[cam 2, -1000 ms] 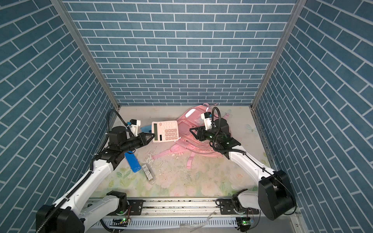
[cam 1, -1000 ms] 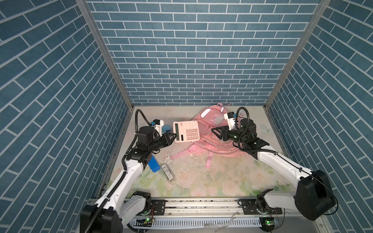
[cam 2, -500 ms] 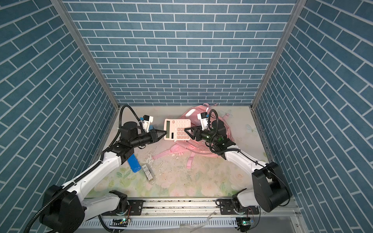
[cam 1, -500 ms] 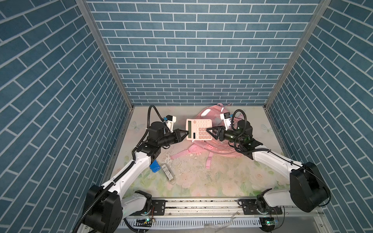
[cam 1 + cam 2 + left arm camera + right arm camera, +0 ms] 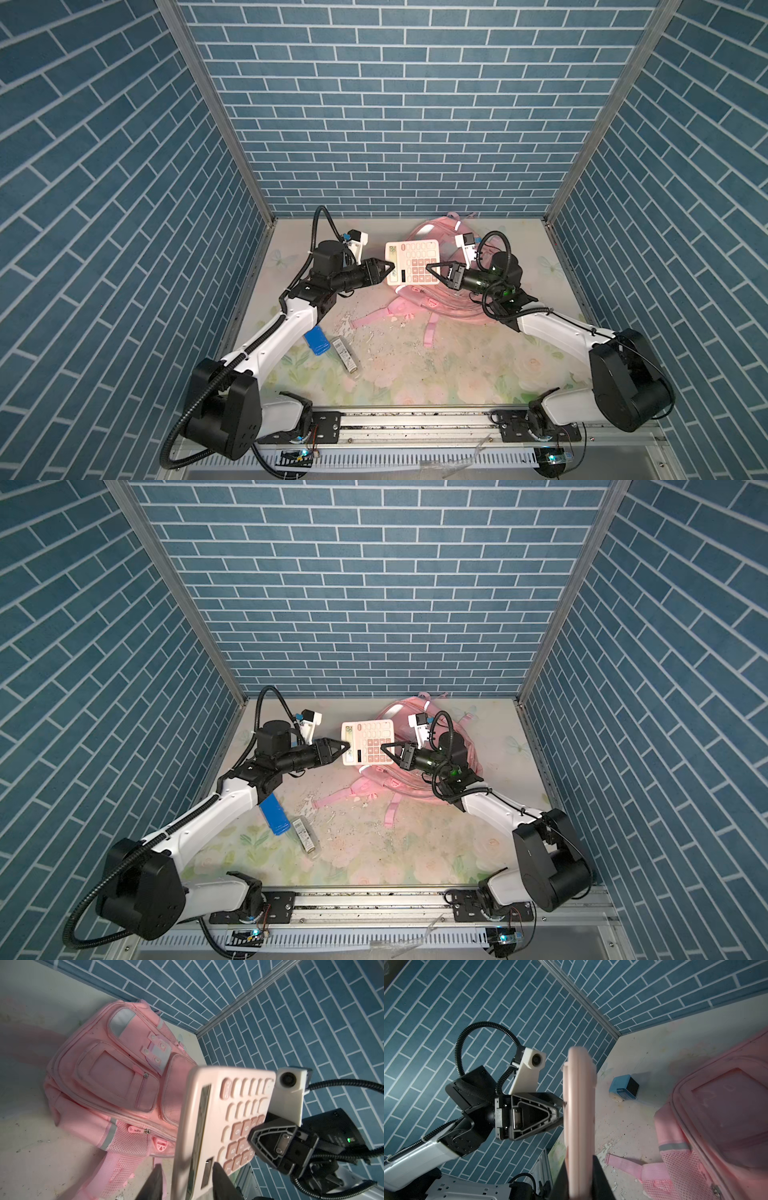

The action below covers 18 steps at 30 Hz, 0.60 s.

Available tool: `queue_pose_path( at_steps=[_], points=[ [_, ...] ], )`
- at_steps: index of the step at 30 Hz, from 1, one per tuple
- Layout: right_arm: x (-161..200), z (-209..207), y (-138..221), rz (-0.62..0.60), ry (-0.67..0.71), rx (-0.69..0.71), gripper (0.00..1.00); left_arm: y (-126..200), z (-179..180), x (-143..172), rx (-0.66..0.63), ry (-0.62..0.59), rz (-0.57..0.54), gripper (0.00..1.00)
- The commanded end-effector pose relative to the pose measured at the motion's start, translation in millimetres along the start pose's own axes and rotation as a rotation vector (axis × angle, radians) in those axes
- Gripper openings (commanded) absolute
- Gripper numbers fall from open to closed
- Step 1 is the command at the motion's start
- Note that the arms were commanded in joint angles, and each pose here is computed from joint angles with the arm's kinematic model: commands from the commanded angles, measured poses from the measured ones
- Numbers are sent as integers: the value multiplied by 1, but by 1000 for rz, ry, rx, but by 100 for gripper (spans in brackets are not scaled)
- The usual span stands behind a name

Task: Pack books, pencil case, and school supplies into a backpack
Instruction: Pass the calculator, then open the student bag at the center of the table.

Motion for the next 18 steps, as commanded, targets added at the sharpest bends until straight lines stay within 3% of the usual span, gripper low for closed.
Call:
queue_pose_path(
  at_steps=[1,7,13,18],
  points=[
    [-9,5,17,-77,-11,-11,7,12,-11,-24,-122,-115,-75,57],
    [-28,-12,80,-287,-46,166,7,-1,-35,-22,-250,-264,-84,58],
    [-36,-12,160,-541,-16,421,6,-67,-68,18,-254,-425,43,58],
    [-22,-7,189,-631,-5,585,5,-126,-96,61,-192,-532,174,59]
  ],
)
Point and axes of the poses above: each gripper's point midway between its finger pads, its own y axis back along the fingers, its own z axis along the line the jaws close on, x = y × z, the point moved 9 cm from there along y, back along the fingers, and after that the axes turned 6 degrees about -y, right-handed, at the moved point
